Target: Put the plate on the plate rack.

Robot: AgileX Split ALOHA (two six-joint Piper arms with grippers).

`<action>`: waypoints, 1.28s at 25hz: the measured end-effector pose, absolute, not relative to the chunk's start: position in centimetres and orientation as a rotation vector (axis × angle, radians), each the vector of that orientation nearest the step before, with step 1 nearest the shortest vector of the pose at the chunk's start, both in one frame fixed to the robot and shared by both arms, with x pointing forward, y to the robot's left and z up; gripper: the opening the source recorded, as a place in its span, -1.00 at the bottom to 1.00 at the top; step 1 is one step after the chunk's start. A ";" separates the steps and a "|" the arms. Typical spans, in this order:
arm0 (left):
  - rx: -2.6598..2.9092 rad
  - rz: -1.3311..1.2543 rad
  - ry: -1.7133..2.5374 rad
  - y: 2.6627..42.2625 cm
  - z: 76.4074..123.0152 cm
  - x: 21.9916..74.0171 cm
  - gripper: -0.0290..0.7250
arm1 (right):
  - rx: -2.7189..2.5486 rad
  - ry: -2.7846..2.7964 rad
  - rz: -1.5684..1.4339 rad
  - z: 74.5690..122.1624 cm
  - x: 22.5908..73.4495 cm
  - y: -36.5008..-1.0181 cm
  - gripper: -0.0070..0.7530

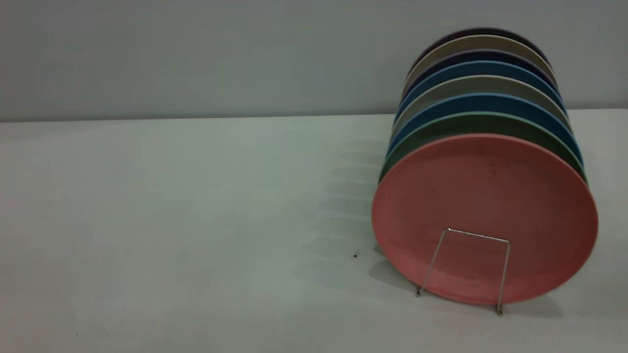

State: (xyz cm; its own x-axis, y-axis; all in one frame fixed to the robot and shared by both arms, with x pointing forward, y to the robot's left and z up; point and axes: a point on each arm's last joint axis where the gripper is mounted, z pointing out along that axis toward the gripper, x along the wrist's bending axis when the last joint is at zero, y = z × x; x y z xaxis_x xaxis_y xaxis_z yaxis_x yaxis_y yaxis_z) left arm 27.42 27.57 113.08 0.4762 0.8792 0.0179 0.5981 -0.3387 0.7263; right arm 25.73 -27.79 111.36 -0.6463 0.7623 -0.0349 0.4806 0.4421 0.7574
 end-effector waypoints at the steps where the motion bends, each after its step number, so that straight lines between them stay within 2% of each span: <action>1: 2.054 0.547 1.223 27.7 112.5 26.9 0.28 | 1.062 2.335 1.035 110.6 25.7 -27.8 -0.20; 12: 1.990 0.589 1.307 28.7 107.3 24.3 0.28 | 1.073 2.327 1.034 104.7 24.9 -28.4 -0.20; 32: 2.088 0.589 1.435 29.4 103.4 25.0 0.28 | 1.050 2.262 1.063 104.0 24.2 -29.1 -0.20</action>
State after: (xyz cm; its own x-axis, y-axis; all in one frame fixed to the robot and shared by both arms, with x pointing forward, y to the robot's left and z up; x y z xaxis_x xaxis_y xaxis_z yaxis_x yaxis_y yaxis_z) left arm 24.99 29.44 103.38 0.3391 0.9392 0.0538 0.7062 -0.2920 0.6450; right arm 24.16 -29.15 104.00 -0.6224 0.7805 -0.0582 0.4534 0.4201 0.7861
